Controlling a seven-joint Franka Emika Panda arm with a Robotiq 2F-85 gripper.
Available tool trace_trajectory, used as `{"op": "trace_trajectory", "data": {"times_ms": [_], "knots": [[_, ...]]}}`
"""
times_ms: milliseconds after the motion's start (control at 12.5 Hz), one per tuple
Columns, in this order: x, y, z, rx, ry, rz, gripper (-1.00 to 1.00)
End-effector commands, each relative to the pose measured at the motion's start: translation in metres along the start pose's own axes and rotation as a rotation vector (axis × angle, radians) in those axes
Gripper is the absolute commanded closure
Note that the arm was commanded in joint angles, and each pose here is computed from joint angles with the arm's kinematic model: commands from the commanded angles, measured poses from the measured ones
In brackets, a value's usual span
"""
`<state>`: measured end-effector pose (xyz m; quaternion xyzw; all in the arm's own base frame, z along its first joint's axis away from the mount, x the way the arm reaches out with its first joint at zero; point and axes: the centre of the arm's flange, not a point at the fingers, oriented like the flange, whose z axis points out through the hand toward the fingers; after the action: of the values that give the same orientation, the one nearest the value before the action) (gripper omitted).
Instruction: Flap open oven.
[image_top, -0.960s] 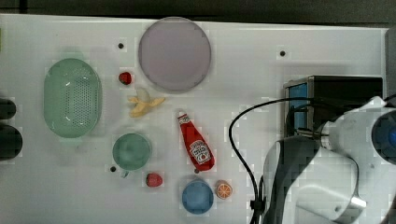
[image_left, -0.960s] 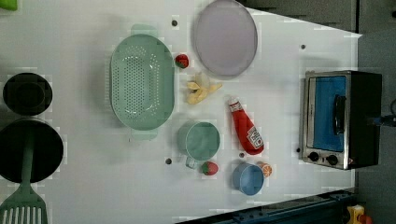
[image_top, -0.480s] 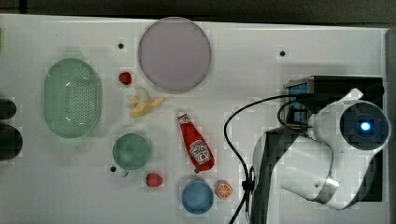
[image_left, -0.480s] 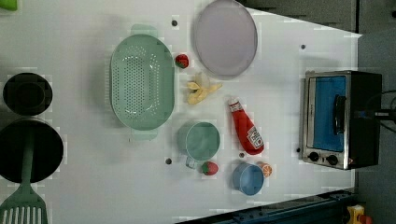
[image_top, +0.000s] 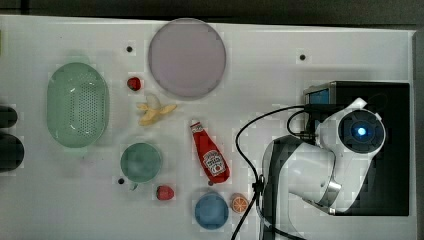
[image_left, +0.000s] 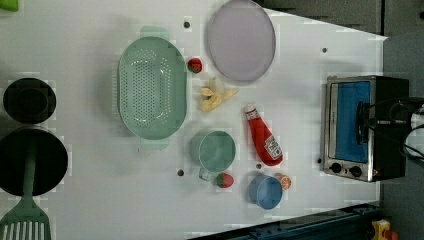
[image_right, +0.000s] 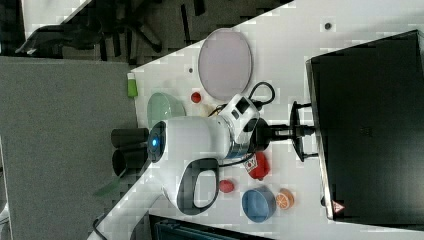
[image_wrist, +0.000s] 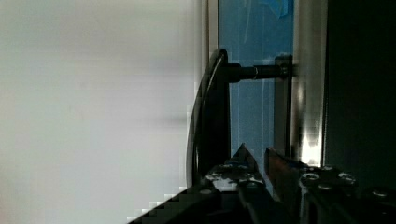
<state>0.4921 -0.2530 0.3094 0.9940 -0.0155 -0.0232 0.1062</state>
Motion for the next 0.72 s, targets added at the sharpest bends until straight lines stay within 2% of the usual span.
{"op": "trace_trajectory", "data": {"times_ms": [80,240,480,720], "knots": [[-0.004,-0.004,0.000,0.001,0.005,-0.003,0.65],[-0.001,-0.020,0.001,-0.018,-0.007,-0.028,0.65],[0.005,-0.057,0.003,-0.094,-0.025,-0.034,0.65],[0.005,-0.101,0.011,-0.137,-0.039,-0.042,0.65]]}}
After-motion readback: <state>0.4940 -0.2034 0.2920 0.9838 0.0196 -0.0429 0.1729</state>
